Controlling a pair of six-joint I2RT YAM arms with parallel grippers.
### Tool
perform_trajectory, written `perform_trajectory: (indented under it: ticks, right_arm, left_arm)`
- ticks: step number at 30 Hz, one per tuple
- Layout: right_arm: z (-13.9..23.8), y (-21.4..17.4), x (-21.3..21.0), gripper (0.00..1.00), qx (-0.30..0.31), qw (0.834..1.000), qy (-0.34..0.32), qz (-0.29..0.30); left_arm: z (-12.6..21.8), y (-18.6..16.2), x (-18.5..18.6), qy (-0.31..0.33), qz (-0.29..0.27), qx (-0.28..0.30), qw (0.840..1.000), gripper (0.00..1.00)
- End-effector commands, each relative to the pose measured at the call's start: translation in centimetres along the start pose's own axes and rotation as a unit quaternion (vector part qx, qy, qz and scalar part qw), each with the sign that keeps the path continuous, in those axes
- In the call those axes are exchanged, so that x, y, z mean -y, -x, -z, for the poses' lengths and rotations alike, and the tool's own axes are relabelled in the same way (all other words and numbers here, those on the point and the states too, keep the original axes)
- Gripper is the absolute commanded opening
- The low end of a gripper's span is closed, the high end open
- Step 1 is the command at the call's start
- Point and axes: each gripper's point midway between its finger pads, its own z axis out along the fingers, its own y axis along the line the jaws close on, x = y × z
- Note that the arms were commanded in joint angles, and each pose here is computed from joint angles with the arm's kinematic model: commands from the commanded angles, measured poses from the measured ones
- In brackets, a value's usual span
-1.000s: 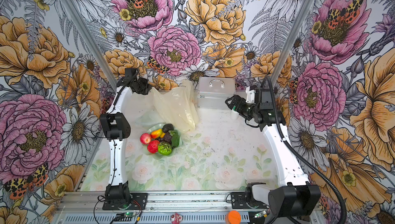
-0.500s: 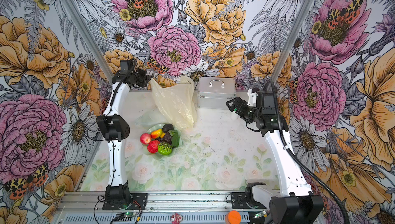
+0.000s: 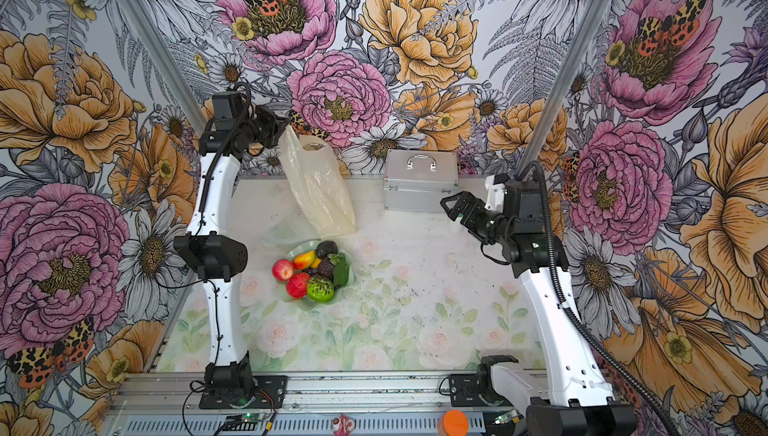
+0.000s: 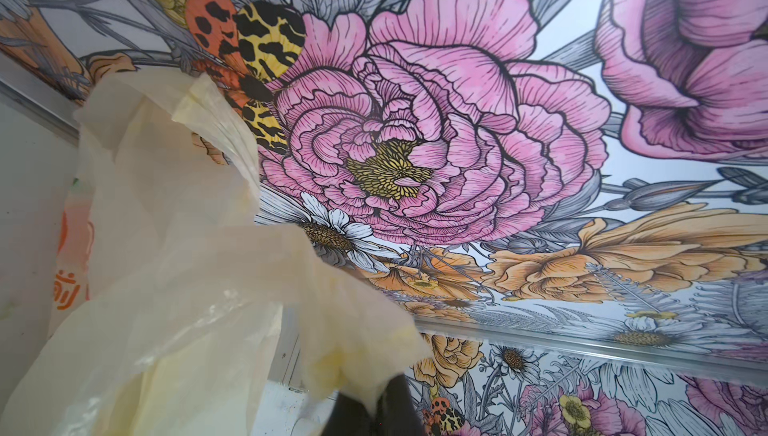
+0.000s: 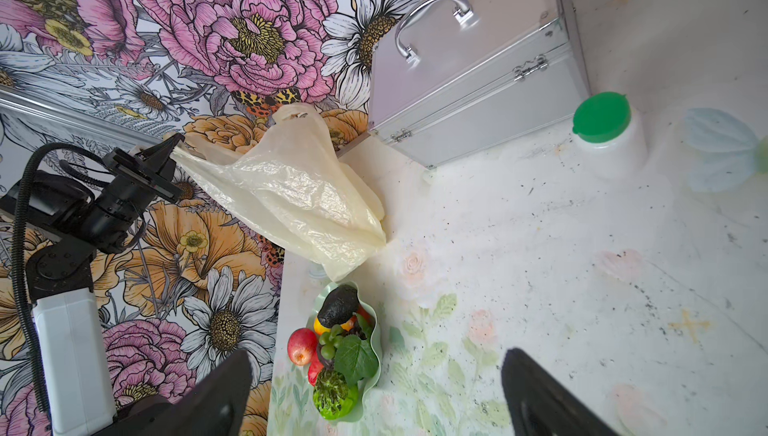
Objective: Place the fruits into the plastic bag
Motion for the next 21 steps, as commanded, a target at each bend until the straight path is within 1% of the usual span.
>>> perform_trajectory:
  ticks: [1,7,12,15,18,21]
  right_arm:
    - [0.9,-0.3,-1.2,0.96,0.008,1.000,0.022,0.005]
    - [2.1,-0.6,-1.7,0.96,0.021,0.999,0.030,0.009]
    - [3.1,-0.9,-1.9,0.96,0.035,0.999,0.033,0.008]
    - [3.5,-1.1,-1.7,0.96,0.040,0.999,0.032,0.003]
    - [3.9,-1.3,-1.5,0.96,0.049,0.998,0.029,-0.003]
    - [4.4,-1.3,-1.2,0.96,0.062,0.998,0.022,-0.002]
  left_arm:
    - [1.7,-1.1,3.8,-0.047,-0.040,-0.011,0.998,0.00]
    - [2.3,-3.9,7.8,-0.094,-0.075,-0.024,0.993,0.00]
    - [2.6,-8.0,11.2,-0.130,-0.089,-0.047,0.986,0.00]
    - [2.6,-11.6,13.1,-0.151,-0.092,-0.076,0.981,0.00]
    - [2.5,-15.9,14.6,-0.165,-0.097,-0.112,0.975,0.00]
    - [2.3,-21.5,15.4,-0.169,-0.107,-0.162,0.966,0.00]
